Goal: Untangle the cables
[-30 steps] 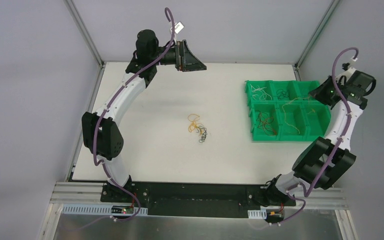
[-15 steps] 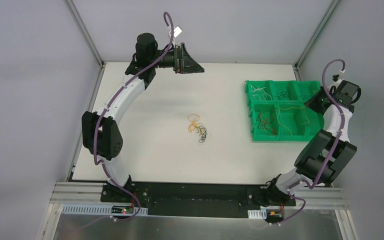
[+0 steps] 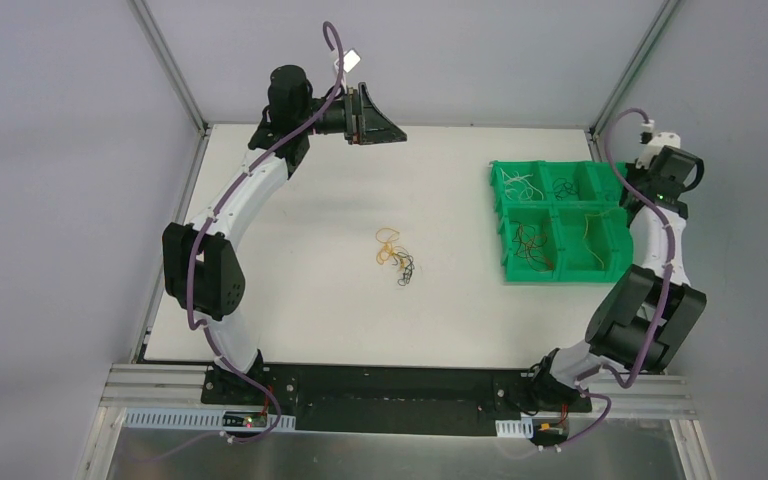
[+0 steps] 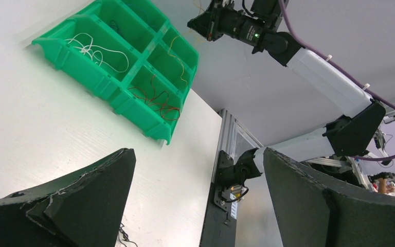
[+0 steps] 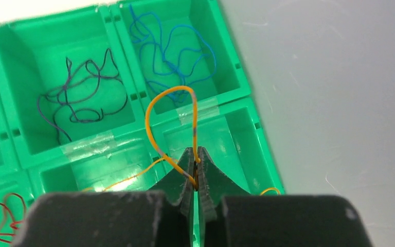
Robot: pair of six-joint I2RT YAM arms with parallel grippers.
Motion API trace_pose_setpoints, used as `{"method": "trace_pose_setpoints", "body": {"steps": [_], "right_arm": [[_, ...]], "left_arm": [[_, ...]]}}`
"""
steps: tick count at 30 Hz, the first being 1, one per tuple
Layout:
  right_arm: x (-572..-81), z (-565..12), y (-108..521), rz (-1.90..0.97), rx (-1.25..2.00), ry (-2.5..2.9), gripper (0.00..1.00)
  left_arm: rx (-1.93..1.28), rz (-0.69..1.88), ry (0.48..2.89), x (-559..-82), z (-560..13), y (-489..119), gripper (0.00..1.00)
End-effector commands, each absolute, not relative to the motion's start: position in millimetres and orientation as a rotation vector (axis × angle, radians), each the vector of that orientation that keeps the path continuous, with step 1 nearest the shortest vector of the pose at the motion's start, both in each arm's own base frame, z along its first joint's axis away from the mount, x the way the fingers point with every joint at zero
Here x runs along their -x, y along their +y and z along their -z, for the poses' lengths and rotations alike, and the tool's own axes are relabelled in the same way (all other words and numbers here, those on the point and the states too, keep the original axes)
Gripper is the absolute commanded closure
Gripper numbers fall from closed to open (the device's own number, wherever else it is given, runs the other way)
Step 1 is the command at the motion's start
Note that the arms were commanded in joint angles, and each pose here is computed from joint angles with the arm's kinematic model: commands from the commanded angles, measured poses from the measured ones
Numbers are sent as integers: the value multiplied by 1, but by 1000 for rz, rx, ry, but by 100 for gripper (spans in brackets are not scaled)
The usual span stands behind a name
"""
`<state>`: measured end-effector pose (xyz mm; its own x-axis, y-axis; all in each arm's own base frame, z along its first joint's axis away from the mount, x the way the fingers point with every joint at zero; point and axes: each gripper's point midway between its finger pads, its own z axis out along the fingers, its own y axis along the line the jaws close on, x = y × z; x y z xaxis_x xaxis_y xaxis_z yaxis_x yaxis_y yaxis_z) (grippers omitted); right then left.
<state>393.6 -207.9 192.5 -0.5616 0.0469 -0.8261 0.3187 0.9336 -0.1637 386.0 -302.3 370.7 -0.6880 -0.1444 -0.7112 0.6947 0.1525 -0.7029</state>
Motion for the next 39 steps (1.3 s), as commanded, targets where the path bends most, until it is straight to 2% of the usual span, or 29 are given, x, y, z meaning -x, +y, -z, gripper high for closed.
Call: {"method": "trace_pose_setpoints", "body": {"steps": [1,15,29,39], "right_arm": [[-390,-202,-208,614,-24,2153,100],[-383,-139,-130,549,200,2346,100],[-393,-121,-79,14,-38,2476,100],[-398,-104,-102,-213,-385,2530,100]], "left_arm": [[-548,1589,1682,-382,-395,-294,0],[-512,1591,1687,-381,-390,-290,0],[-477,1594,1694,-381,-386,-282,0],[-447,1587,1705,-384,-381,-274,0]]}}
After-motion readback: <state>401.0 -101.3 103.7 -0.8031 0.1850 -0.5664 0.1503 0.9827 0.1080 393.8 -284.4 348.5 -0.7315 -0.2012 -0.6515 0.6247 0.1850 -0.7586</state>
